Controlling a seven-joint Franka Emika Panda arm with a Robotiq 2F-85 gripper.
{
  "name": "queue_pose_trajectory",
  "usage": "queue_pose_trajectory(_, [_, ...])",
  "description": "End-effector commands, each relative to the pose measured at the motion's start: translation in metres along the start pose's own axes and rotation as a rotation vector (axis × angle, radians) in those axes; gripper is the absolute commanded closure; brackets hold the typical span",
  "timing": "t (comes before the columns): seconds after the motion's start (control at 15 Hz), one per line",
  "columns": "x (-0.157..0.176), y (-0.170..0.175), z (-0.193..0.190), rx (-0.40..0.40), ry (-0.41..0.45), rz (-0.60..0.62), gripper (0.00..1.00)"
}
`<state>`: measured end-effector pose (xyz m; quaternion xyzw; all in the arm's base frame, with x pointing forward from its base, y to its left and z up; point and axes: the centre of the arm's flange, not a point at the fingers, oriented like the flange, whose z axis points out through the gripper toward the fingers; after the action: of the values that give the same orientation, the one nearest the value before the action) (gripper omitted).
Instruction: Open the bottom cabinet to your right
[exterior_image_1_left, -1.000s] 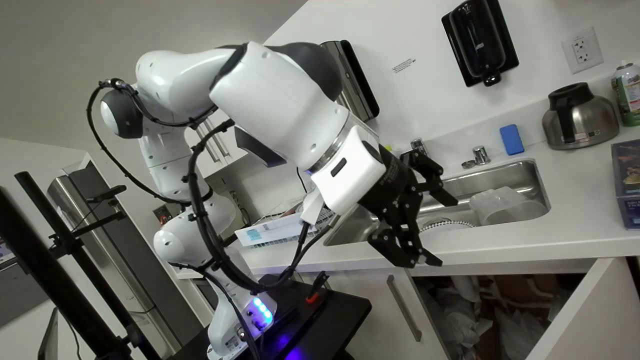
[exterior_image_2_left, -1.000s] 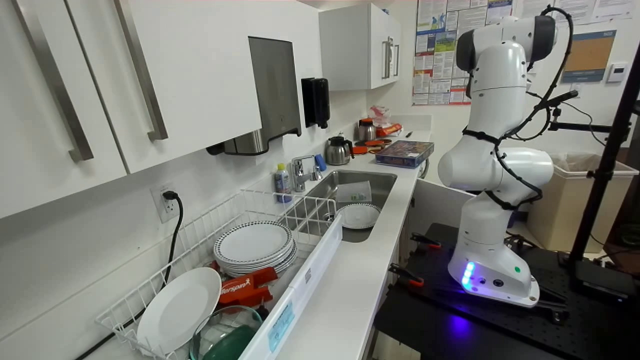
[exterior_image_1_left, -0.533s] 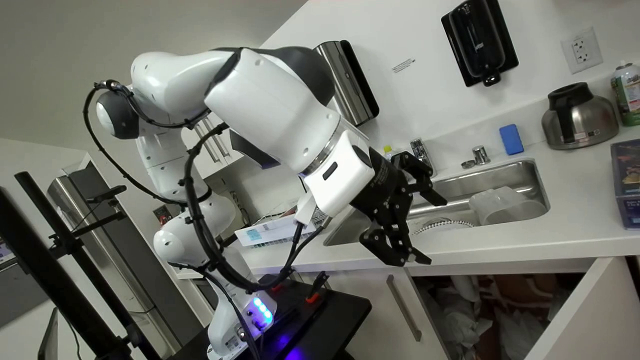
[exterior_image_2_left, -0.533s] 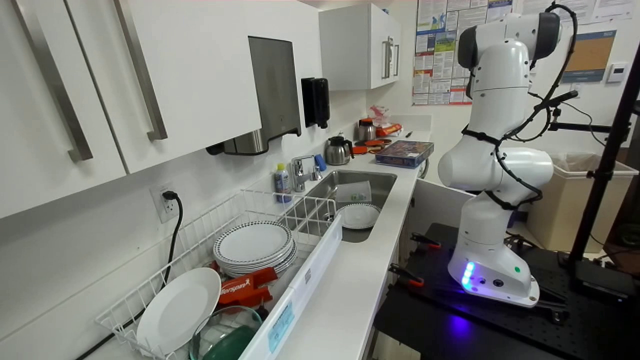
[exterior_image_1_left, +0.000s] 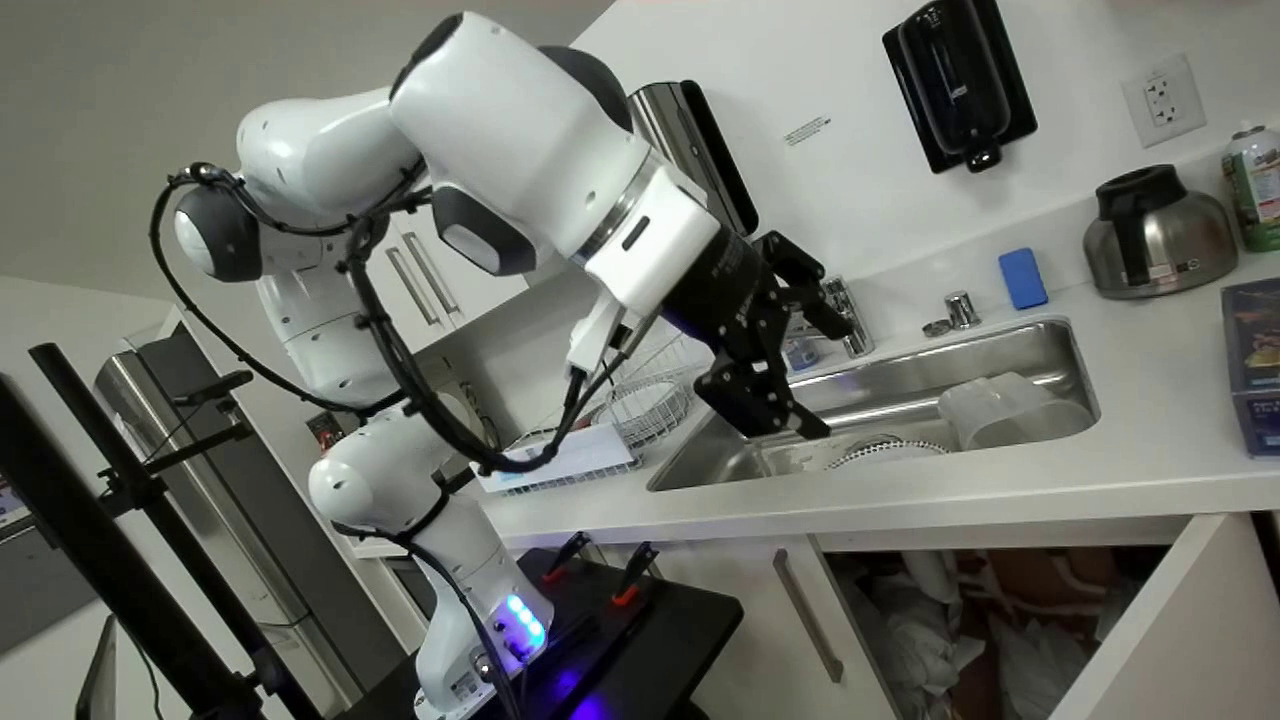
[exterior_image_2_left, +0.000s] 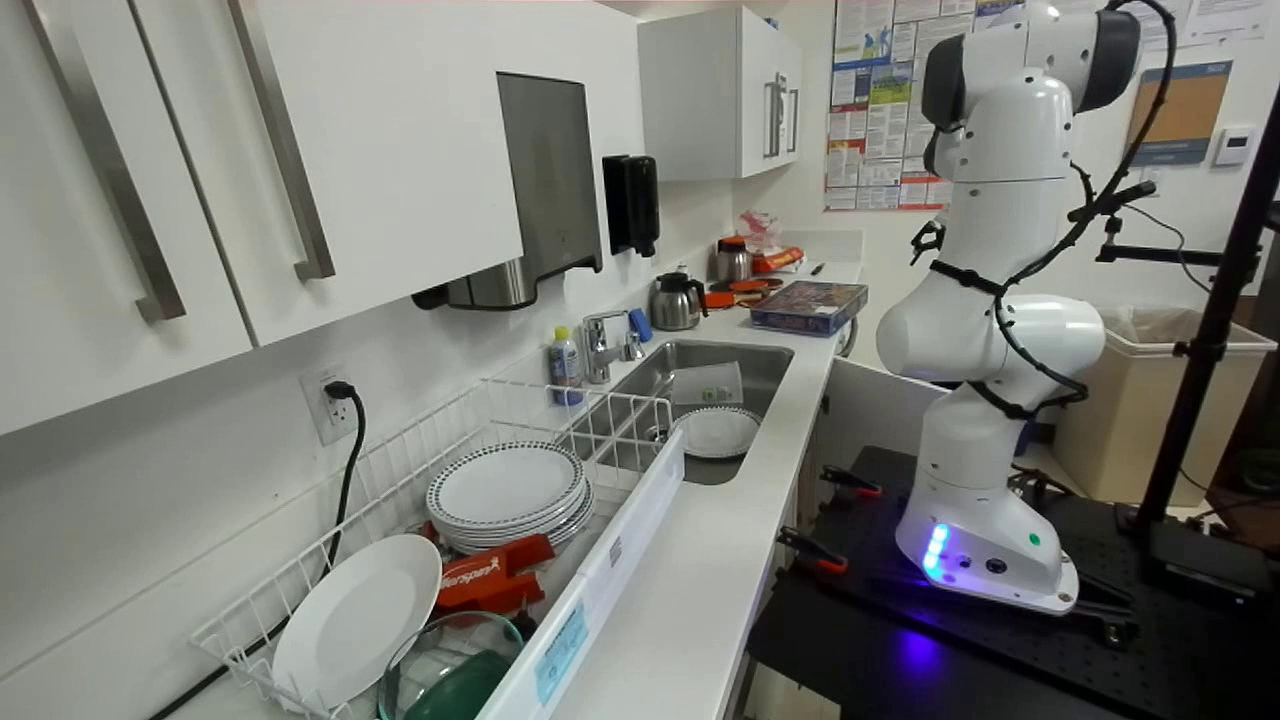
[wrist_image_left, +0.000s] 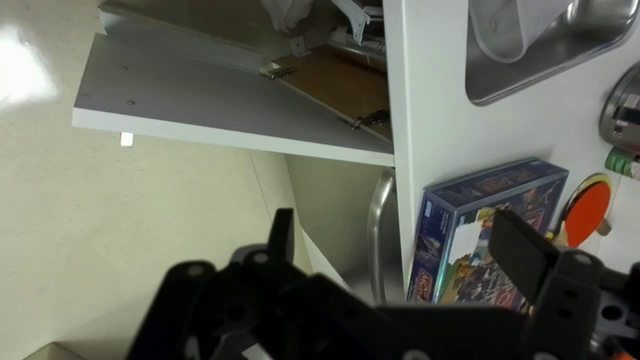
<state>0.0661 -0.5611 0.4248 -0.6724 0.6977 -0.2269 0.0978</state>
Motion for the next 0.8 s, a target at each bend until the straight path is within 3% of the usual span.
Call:
queue_pose_trajectory(0.0, [-0.034, -0.029, -0.036, 0.007, -0.127, -0.029, 0.0])
queue_pose_trajectory(0.27, [-0.065, -0.045, -0.052, -0.039, -0.274, -0.063, 0.0])
queue_pose_trajectory(0.53, [-0.08, -0.053, -0.061, -0.079, -0.278, -0.112, 0.0])
queue_pose_trajectory(0.6, [-0.059, -0.05, -0.051, -0.069, -0.273, -0.11, 0.0])
queue_pose_trajectory(0.73, [-0.064, -0.053, -0.054, -0.074, -0.274, -0.125, 0.0])
